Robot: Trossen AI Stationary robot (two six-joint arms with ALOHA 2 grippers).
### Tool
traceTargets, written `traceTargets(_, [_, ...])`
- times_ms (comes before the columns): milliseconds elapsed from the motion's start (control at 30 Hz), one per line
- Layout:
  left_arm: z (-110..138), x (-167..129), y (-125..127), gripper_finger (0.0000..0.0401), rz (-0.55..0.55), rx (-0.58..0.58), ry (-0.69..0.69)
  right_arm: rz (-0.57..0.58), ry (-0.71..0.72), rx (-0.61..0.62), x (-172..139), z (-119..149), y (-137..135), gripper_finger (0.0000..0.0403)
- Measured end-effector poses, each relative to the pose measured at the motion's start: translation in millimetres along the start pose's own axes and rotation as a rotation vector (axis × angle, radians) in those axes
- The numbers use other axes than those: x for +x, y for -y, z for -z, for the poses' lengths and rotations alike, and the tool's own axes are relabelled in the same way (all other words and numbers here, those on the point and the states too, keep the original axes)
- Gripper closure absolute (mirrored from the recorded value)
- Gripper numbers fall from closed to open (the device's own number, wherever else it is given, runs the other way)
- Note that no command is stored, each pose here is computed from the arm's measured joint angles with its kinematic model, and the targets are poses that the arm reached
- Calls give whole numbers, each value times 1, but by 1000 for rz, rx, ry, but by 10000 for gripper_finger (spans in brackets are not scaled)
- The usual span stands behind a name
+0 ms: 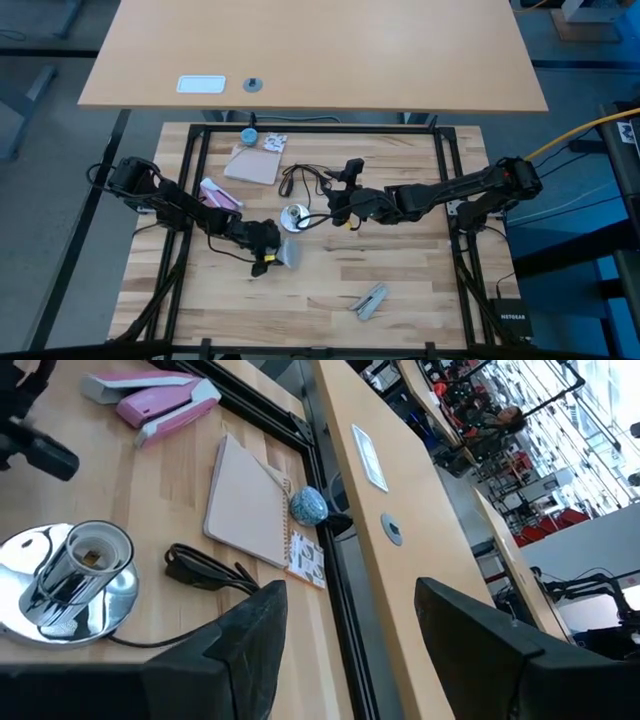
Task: Screw lightbulb
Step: Insert the light bulb into the lamp
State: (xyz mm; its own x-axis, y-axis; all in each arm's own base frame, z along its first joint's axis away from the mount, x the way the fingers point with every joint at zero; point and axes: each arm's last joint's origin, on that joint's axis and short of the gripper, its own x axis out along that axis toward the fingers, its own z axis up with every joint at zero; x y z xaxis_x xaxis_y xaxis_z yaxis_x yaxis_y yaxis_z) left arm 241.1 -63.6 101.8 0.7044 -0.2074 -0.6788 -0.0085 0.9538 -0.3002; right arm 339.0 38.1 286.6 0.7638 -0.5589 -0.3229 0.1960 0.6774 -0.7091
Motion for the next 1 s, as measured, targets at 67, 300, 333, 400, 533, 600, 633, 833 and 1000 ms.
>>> traceTargets(67, [0,0,0,180,0,15,0,-2,-4,-2,0,0,0,178])
traceTargets(300, [-8,2,3,184,10,67,1,-53,16,15,0,0,-2,178])
traceTargets(333, [-9,2,3,184,10,68,1,-60,19,19,0,0,-2,178])
traceTargets(400, [-11,2,4,183,5,68,-12,-76,13,27,0,1,-3,178])
traceTargets(533, [-14,3,4,174,-10,65,-57,-105,-13,34,0,5,-6,178])
traceTargets(600, [-16,3,4,169,-18,66,-80,-113,-30,39,0,7,-7,178])
traceTargets(633, [-17,3,4,166,-20,72,-88,-117,-40,41,-1,8,-7,178])
traceTargets(833, [-26,3,1,146,-38,106,-108,-125,-58,48,-1,10,-8,178])
traceTargets(1000, [-34,2,-1,128,-74,126,-175,-125,-58,48,-1,10,-8,178])
